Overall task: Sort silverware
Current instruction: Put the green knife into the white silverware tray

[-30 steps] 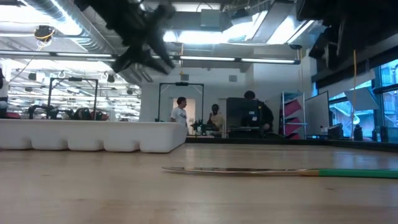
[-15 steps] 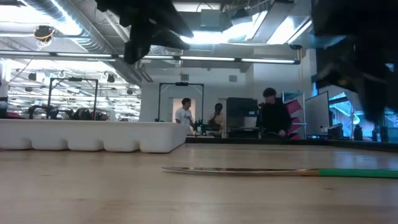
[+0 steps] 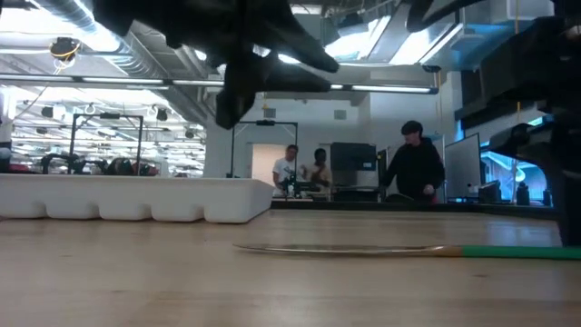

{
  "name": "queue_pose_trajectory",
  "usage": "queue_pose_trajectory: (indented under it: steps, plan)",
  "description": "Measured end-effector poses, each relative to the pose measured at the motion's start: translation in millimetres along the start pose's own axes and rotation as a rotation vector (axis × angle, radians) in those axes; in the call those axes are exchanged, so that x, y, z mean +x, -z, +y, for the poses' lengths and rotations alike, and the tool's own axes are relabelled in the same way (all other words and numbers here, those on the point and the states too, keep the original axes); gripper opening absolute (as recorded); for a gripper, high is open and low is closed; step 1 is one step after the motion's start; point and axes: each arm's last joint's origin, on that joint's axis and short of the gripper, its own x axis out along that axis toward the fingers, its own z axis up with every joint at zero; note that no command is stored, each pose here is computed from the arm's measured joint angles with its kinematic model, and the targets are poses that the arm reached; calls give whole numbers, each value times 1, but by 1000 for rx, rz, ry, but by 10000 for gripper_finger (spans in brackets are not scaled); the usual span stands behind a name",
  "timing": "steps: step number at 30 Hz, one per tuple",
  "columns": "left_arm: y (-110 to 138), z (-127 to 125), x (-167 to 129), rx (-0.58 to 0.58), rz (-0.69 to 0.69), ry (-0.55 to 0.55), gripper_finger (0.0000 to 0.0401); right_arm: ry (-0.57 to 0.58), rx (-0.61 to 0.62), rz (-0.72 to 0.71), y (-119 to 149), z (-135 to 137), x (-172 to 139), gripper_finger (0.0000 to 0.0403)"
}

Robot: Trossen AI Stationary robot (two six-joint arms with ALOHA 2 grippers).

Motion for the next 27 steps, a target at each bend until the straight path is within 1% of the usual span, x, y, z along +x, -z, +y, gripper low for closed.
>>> queue_pose_trajectory:
  steps: [7,9,12,17,20,23,27]
  plan:
    - [10,5,9,15,40,-9,75,30,-6,36,3,-1,10,128]
    - [11,6,10,17,43,-11,75,31,-6,36,3,-1,10,121]
    - [12,7,11,19,49,-17,75,35,-5,33,3,-1,10,95]
    - [12,7,11,29,47,-15,75,11,2,11,1,0,12,36]
    - [12,7,11,28,47,-15,75,-14,8,-35,-3,3,13,7]
    - [12,7,11,41,48,-16,75,-38,13,-65,-6,6,13,8]
    - [12,7,11,44,48,-15,75,-30,29,-76,-7,5,13,10]
